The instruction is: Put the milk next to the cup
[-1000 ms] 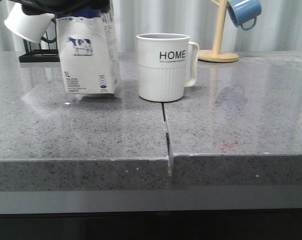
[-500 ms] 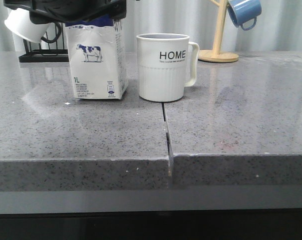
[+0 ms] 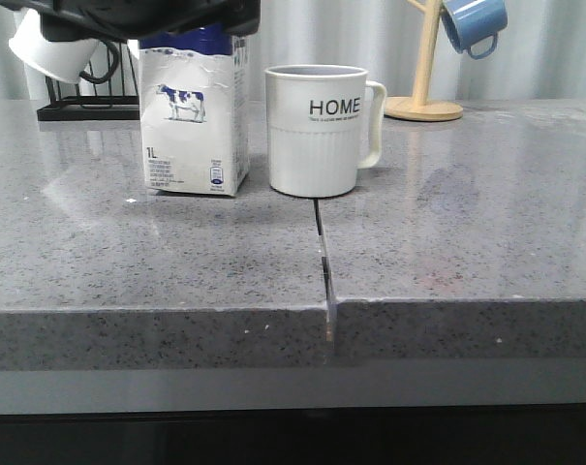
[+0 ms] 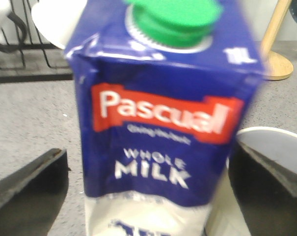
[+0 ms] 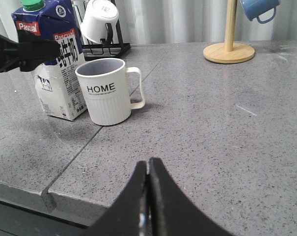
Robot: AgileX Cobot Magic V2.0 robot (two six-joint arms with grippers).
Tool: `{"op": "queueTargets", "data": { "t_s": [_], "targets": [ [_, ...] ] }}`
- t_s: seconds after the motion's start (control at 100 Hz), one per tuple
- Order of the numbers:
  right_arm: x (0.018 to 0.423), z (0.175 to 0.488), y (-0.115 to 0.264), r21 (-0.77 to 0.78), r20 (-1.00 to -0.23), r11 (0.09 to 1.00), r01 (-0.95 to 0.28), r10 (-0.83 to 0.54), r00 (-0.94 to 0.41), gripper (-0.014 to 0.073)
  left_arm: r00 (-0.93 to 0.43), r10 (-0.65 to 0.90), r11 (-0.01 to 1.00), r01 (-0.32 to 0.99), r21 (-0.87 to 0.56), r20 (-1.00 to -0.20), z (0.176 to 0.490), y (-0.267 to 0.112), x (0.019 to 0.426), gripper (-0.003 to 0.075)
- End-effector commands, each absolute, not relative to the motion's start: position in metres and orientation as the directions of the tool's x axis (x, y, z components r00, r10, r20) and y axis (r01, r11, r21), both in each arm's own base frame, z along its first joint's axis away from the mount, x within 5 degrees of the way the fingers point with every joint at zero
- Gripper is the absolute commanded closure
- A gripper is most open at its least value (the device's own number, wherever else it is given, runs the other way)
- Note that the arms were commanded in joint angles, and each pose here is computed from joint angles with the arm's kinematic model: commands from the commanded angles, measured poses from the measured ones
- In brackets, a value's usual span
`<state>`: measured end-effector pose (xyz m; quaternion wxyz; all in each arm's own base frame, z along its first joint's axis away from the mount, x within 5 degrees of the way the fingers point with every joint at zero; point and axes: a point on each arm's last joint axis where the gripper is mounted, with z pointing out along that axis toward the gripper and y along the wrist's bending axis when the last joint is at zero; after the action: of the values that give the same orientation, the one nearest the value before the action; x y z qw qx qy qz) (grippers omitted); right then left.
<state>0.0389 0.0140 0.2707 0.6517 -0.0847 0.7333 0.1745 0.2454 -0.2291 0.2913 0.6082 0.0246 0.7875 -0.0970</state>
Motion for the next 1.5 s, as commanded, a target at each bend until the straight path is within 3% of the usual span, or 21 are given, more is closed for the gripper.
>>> {"op": "queueTargets", "data": {
  "t_s": [0.0,0.19,0.36,0.43,0.67,0.74,1.01,1.15,1.39,1.49],
  "targets": [
    [0.038,0.286,0.014,0.144,-0.989,0.918,-0.369,0.137,-0.045,0.0664,-0.167,-0.098,0.983,0.14,-0.122,-0.981,0.32,-0.221,0.234,0.0101],
    [0.038,0.286,0.014,0.144,-0.989,0.918,-0.369,0.137,-0.045,0.0664,-0.219,-0.099,0.98,0.149,-0.134,-0.971,0.321,-0.213,0.219,0.0101],
    [0.038,0.286,0.014,0.144,-0.989,0.918,-0.369,0.137,-0.045,0.0664,-0.238,-0.063,0.956,0.266,-0.128,-0.969,0.326,-0.209,0.203,0.0133],
    [0.038,0.286,0.014,0.144,-0.989,0.918,-0.369,0.137,-0.045,0.0664,-0.235,-0.034,0.945,0.308,-0.108,-0.971,0.328,-0.204,0.197,0.0213],
    [0.038,0.286,0.014,0.144,-0.989,0.918,-0.369,0.137,-0.045,0.0664,-0.189,0.072,0.94,0.342,0.003,-0.979,0.328,-0.167,0.184,0.0658],
    [0.038,0.286,0.014,0.144,-0.989,0.918,-0.369,0.137,-0.045,0.0664,-0.166,0.078,0.94,0.341,0.017,-0.983,0.329,-0.151,0.181,0.0741],
    [0.038,0.286,0.014,0.144,-0.989,0.918,-0.369,0.137,-0.045,0.0664,-0.006,0.013,0.939,0.343,0.01,-1.0,0.333,-0.099,0.169,0.0741],
    [0.038,0.286,0.014,0.144,-0.989,0.918,-0.369,0.137,-0.045,0.0664,-0.028,0.038,0.941,0.336,0.026,-0.999,0.334,-0.072,0.168,0.0741],
    [0.038,0.286,0.014,0.144,-0.989,0.918,-0.369,0.137,-0.045,0.0664,-0.171,0.055,0.982,0.189,0.022,-0.984,0.33,-0.026,0.152,0.0741],
    [0.038,0.286,0.014,0.144,-0.989,0.918,-0.369,0.137,-0.045,0.0664,-0.167,-0.034,0.986,0.154,-0.06,-0.985,0.326,-0.021,0.137,0.0741]
  ]
}}
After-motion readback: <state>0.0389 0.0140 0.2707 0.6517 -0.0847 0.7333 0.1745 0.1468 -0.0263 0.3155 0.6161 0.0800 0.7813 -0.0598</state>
